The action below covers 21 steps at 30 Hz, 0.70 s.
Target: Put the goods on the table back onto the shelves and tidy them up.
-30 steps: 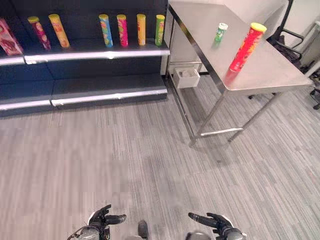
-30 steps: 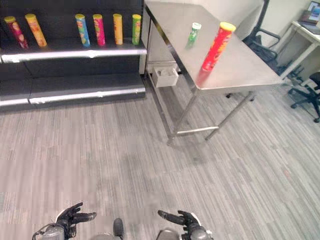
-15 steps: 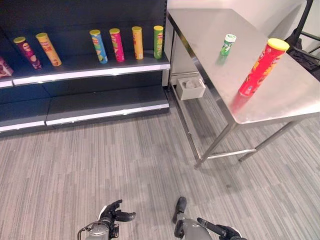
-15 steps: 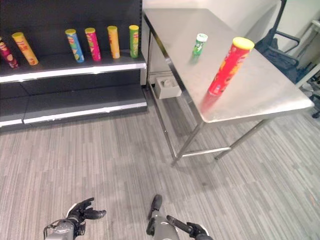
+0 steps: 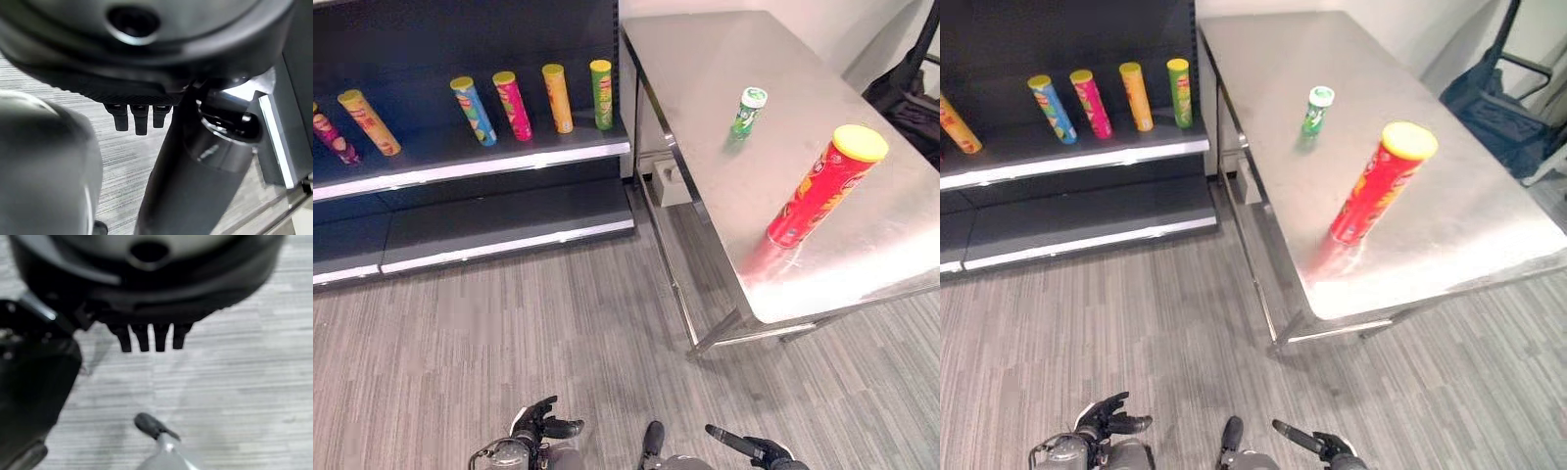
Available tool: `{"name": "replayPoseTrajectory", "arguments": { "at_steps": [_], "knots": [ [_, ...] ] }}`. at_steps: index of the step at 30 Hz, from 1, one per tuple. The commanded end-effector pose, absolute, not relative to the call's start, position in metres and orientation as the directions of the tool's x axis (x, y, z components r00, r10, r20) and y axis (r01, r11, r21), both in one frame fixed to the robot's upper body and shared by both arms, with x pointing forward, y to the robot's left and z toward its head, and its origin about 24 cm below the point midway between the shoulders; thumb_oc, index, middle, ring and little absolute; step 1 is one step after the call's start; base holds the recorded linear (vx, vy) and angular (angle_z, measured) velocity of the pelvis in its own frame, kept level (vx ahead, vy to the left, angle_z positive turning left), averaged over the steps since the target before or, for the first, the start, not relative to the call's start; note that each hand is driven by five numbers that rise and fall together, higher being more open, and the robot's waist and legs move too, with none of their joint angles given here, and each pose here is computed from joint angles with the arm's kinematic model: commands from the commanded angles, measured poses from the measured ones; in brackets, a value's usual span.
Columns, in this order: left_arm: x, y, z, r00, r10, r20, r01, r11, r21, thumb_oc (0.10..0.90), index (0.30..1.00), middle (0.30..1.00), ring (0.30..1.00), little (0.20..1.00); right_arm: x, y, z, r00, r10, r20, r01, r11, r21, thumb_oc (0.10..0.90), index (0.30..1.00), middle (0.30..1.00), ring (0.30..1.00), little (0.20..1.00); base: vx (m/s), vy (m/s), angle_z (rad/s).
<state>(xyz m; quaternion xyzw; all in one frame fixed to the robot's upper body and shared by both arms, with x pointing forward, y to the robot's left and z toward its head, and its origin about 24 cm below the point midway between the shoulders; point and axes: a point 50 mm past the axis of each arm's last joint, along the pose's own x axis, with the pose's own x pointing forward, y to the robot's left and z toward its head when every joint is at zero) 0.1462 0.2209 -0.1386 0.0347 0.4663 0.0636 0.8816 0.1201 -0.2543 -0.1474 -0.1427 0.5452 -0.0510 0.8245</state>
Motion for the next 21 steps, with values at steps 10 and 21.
{"name": "replayPoseTrajectory", "arguments": {
  "at_steps": [10, 21],
  "knots": [
    [0.15, 0.262, -0.126, 0.585, 0.259, -0.769, -0.064, 0.96, 0.274, 0.8, 0.9, 0.9, 0.9, 0.9, 0.094, -0.346, -0.115, 0.324, -0.561, -0.762, 0.359, 0.818, -0.449, 0.8, 0.9, 0.9, 0.9, 0.9, 0.11, 0.174, -0.61],
    [0.111, 0.256, -0.144, 0.483, 0.226, -0.846, -0.01, 0.967, 0.253, 0.8, 0.9, 0.9, 0.9, 0.9, 0.198, -0.432, 0.195, 0.798, -0.505, 0.329, 0.598, 0.594, -0.538, 0.8, 0.9, 0.9, 0.9, 0.9, 0.03, 0.053, -0.23]
  ]
}}
